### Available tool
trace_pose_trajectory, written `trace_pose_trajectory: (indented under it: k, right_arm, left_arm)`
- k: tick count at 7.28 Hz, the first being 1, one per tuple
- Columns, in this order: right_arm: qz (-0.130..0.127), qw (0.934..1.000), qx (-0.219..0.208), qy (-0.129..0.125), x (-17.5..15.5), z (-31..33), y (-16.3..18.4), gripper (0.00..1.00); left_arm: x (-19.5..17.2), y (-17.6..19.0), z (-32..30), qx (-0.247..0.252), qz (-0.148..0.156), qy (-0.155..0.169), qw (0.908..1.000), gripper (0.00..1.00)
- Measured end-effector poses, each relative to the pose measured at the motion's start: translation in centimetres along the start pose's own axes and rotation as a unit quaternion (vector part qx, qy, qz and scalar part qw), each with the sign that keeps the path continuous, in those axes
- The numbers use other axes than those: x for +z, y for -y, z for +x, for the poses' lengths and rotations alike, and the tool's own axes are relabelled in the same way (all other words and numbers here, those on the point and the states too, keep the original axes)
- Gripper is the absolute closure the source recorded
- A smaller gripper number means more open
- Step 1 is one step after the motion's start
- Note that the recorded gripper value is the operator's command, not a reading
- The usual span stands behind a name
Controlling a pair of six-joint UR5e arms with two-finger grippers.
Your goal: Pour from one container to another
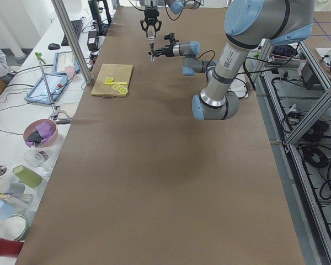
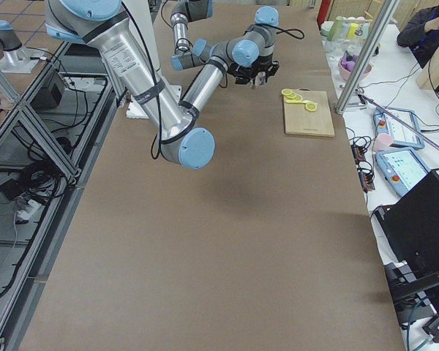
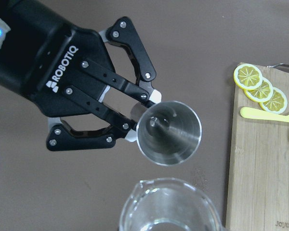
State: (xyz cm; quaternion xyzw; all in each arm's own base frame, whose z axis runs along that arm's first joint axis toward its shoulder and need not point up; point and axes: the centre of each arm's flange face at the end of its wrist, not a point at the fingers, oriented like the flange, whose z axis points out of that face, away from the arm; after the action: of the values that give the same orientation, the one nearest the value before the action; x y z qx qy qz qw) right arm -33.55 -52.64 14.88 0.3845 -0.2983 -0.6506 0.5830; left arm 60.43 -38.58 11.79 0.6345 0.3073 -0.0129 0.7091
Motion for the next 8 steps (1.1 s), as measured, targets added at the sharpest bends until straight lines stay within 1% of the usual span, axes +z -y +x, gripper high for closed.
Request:
trace_pose_trajectory:
  k: [4,8]
  right_arm:
    - [-0.014,0.9998,0.014,0.008,0.1,2.1,1.3,1.00]
    - [-0.037,0.9989,0.026,0.016,-0.1,3.0,1.8,1.00]
  left_arm:
    - [0.0,-0.1,0.0,0.001,0.000,0.001,1.0000,1.00]
    - [0.0,-0.2,-0.1,0.001,0.000,0.000,1.0000,1.00]
